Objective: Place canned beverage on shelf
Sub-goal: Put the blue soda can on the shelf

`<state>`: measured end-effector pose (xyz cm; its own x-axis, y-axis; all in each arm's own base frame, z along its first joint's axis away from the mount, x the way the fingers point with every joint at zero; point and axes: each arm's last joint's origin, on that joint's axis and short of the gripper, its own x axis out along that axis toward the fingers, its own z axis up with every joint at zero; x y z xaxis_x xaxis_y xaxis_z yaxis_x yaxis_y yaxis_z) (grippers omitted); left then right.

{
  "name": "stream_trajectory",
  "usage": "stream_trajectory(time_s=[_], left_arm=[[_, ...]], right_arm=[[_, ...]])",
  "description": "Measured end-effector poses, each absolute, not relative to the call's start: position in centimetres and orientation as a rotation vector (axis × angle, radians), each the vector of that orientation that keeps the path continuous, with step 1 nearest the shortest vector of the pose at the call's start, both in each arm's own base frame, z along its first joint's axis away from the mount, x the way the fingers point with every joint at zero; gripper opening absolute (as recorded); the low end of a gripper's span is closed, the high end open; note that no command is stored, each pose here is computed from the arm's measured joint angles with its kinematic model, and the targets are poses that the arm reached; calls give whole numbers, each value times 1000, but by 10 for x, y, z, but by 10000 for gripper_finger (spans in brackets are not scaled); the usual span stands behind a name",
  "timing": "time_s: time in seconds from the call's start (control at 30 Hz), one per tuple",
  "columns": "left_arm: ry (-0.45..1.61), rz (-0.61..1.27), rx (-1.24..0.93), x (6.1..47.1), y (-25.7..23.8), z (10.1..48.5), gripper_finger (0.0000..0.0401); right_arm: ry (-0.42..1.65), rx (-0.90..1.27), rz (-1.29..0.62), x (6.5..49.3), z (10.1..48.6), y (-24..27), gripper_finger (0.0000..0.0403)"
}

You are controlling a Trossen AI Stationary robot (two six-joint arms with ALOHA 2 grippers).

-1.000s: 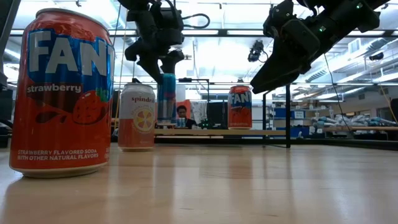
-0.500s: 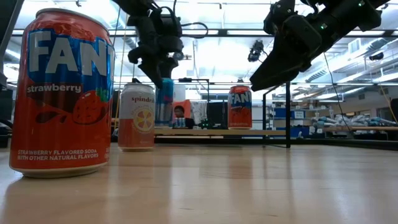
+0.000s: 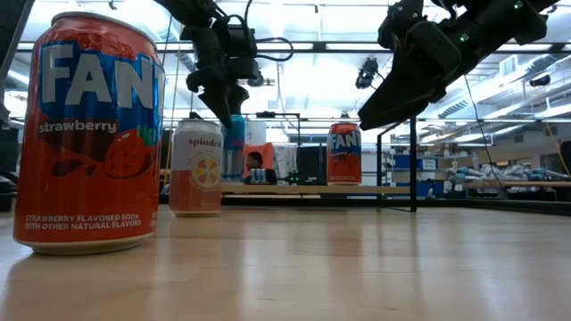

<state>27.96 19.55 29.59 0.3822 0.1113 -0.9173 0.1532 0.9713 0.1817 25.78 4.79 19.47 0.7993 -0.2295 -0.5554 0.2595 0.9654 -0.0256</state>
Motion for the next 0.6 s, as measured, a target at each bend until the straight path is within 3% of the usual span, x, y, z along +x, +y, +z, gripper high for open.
stream_trajectory(time_s=[0.6], left_arm=[[1179,34,217,281,196,297,308]], right_arm=[[589,50,-262,258,195,48,362]])
